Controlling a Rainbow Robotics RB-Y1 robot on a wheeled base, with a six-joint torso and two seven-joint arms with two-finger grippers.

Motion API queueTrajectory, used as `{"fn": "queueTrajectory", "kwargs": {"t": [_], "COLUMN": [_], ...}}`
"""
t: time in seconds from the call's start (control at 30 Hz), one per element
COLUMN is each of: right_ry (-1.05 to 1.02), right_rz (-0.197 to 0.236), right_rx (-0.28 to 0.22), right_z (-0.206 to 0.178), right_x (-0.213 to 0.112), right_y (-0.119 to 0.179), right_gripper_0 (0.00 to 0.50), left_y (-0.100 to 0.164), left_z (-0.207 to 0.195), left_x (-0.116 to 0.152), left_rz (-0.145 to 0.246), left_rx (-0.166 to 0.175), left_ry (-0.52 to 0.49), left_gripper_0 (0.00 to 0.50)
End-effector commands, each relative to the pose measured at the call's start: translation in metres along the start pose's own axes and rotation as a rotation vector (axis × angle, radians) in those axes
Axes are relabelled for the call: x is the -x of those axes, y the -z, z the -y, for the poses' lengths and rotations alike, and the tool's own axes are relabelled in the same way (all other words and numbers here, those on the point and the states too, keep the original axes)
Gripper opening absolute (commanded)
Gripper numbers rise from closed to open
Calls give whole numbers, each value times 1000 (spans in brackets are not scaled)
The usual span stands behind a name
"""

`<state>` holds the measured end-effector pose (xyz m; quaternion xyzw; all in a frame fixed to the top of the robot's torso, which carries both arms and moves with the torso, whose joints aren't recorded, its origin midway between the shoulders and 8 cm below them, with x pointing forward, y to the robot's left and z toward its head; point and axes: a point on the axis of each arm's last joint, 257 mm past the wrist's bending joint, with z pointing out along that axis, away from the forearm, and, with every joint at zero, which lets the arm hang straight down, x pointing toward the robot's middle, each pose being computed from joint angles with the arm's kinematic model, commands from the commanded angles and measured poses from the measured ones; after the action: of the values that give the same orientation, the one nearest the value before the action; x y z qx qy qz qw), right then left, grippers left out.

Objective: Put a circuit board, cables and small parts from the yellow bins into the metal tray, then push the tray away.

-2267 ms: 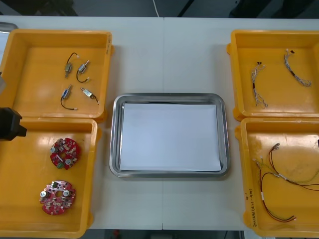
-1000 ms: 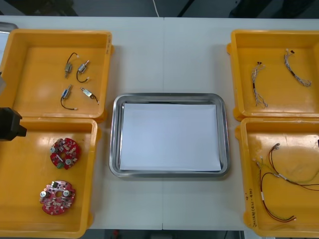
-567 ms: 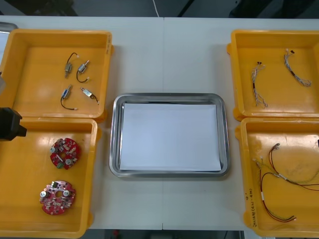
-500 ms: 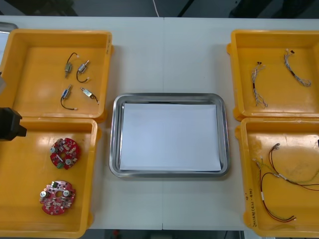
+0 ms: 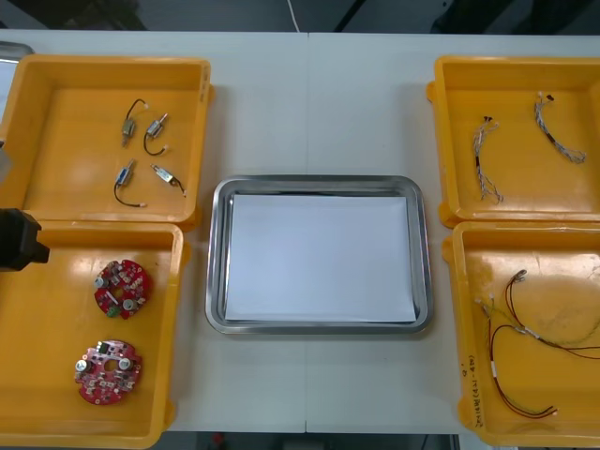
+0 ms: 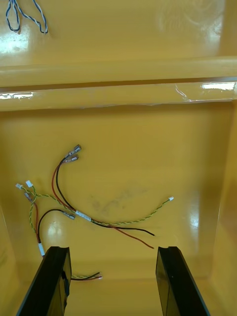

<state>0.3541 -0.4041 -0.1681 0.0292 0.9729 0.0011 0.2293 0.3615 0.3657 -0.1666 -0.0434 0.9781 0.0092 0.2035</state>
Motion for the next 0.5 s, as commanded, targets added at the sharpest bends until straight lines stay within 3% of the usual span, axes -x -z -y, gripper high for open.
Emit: {"fn": "queueTrajectory", "kwargs": {"t": [0.03,0.5], "right_ry": [-23,51], "right_rz": [43,-46], "right_rx": [-38,-54], "right_z": [14,7], "right_x": [10,-46], "right_y": [20,9], "right_gripper_0": [500,500], "left_y": [1,-8], "left_z": [-9,-13], "left_x": [-8,-37], "left_rz": [-21,-85], "left_rx": [24,21], "left_ry": [-124,-147], "left_gripper_0": [500,500]}}
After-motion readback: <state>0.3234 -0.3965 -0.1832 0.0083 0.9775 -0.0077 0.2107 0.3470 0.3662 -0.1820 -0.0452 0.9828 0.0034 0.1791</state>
